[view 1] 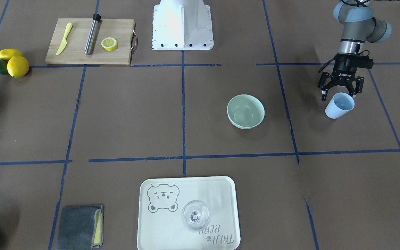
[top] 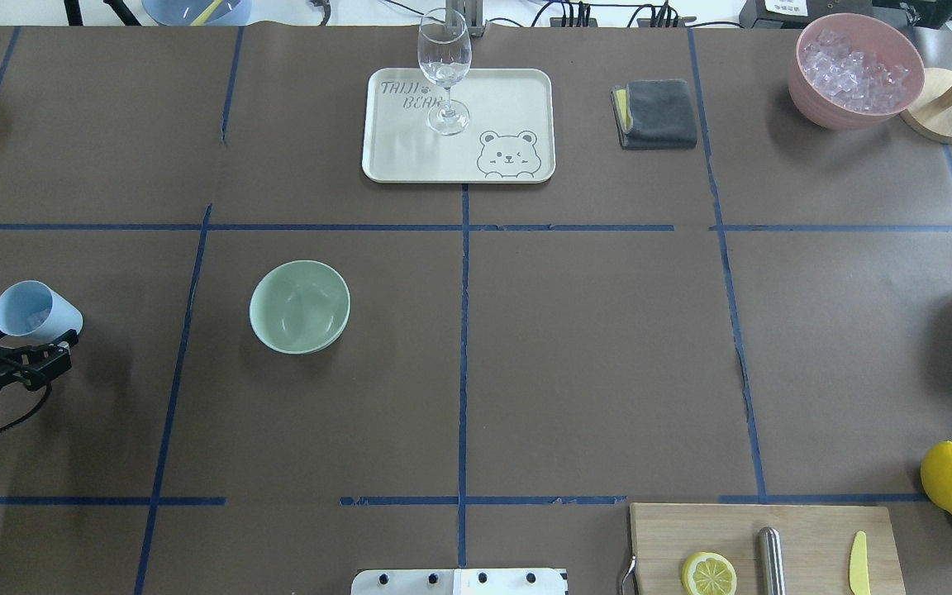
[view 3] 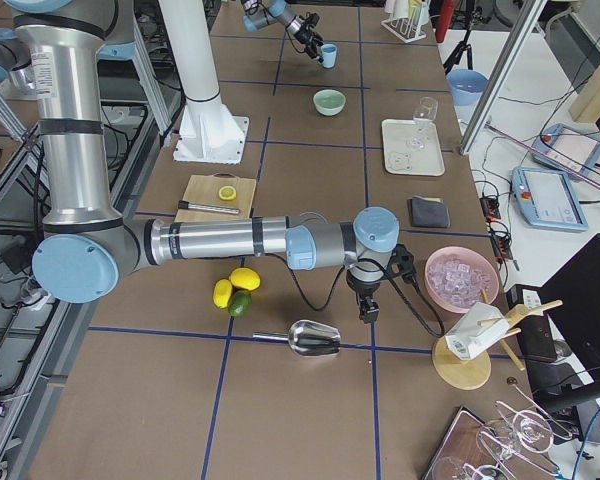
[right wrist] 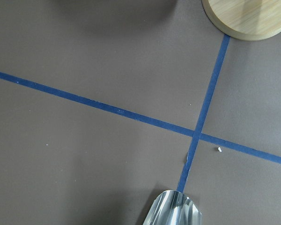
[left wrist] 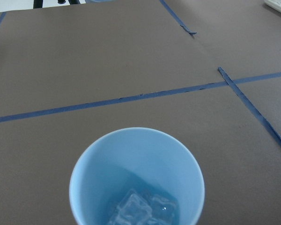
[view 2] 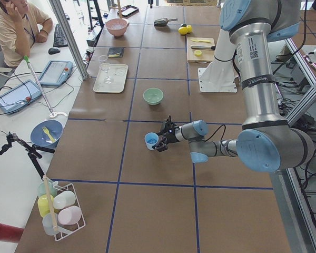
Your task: Pour ice into bowl
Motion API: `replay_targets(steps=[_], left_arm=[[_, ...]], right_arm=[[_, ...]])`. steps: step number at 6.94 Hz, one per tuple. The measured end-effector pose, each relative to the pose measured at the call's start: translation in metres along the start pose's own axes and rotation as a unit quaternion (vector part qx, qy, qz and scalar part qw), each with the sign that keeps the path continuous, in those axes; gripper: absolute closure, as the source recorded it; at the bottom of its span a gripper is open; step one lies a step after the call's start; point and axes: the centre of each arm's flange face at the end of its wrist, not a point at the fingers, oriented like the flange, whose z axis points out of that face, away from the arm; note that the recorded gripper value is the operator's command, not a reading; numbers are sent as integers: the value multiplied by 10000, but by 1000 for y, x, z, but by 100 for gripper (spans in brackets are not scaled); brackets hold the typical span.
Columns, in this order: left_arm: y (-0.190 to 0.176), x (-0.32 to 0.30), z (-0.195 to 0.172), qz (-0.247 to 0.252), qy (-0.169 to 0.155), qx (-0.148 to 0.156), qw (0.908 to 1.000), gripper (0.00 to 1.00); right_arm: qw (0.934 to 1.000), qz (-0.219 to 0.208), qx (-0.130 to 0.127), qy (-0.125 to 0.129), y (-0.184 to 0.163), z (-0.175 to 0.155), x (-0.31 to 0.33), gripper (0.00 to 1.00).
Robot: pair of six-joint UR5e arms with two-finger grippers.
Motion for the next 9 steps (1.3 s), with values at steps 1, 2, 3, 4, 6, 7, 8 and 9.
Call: replay_targets(steps=[1, 2, 3, 4, 6, 7, 8, 9], left_arm=[[2, 0, 6, 5, -82, 100, 9999, 0], [3, 1, 14, -3, -154, 209, 9997, 0], [5, 3, 21, -12, -203, 276, 9994, 0], [6, 3, 24, -19, -229, 302, 9993, 0], [8, 0, 26, -155, -265, 317, 9990, 0], [8, -2, 27, -223, -286, 335, 9988, 0], [8, -2, 27, -256, -301, 353, 9986, 0], [8, -2, 27, -271, -305, 363, 9985, 15]], right_arm=[[10000, -6, 5, 1, 0, 0, 0, 0], [10000, -10, 9, 2, -1, -1, -1, 0], [10000, -13, 12, 2, -1, -1, -1, 0], [10000, -16, 15, 3, -1, -1, -1, 0], [10000, -17, 16, 3, -1, -1, -1, 0], [10000, -16, 14, 3, -1, -1, -1, 0], [10000, -17, 16, 3, -1, -1, -1, 0], [10000, -17, 15, 3, -1, -1, -1, 0]])
